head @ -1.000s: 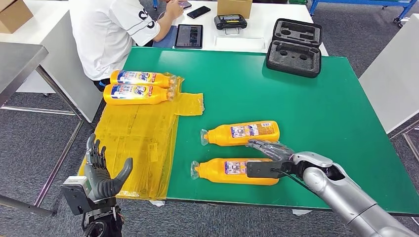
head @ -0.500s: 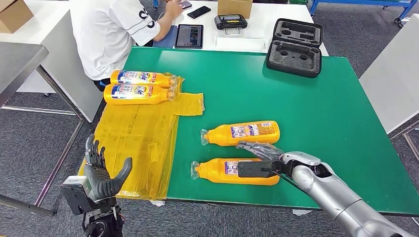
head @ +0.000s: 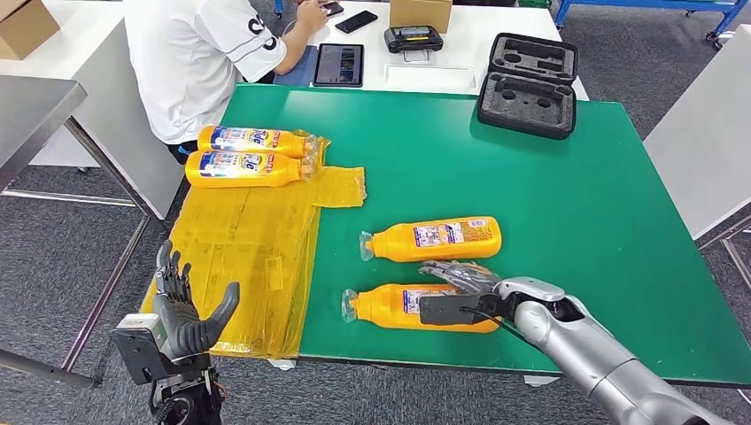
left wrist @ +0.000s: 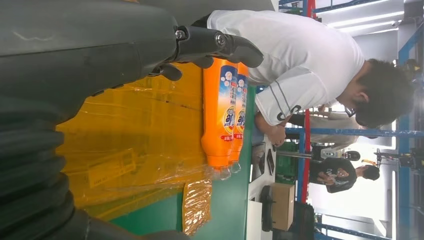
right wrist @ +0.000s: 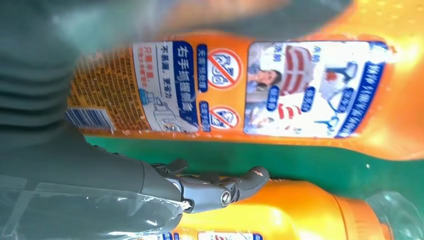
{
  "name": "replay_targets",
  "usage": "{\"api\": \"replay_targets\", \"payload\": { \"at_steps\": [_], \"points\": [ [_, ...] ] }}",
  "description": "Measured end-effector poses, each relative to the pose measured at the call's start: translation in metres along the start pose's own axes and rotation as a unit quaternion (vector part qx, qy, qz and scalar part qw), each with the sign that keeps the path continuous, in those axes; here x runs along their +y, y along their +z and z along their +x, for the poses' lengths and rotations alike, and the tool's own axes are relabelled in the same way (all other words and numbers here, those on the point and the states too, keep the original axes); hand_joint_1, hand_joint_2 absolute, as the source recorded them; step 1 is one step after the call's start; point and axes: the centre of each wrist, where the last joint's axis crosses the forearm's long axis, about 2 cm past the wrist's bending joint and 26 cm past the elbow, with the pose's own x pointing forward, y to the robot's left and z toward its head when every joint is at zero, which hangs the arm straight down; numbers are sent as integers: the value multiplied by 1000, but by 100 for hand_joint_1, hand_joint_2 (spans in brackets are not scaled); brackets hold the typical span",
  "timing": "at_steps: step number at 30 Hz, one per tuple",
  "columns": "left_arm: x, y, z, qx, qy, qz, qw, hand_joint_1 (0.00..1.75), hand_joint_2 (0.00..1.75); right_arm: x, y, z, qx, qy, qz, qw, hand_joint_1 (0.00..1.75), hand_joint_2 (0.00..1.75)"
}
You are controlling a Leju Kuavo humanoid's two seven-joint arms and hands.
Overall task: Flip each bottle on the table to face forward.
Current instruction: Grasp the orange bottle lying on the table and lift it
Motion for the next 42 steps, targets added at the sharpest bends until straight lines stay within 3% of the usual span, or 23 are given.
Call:
{"api": "replay_targets", "payload": {
  "at_steps": [26,27,30,31,38,42],
  "points": [
    [-1,0,0,2,2,-2,1000,0,175,14,13,-14,49,46,-3,998,3,175],
    [-1,1,0,2,2,-1,1000,0,175,15,13,-15,58,57,-8,997,23,175],
    [-1,1,0,4,2,-1,1000,0,175,19,13,-16,83,91,-24,992,134,175],
    [-1,1,0,5,3,-1,1000,0,175,20,13,-16,89,100,-28,991,154,175],
    [-1,1,0,7,4,-4,1000,0,175,27,12,-17,102,116,-45,987,159,175],
    [-2,1,0,7,5,-4,1000,0,175,28,12,-17,103,114,-47,987,171,175]
  ]
}}
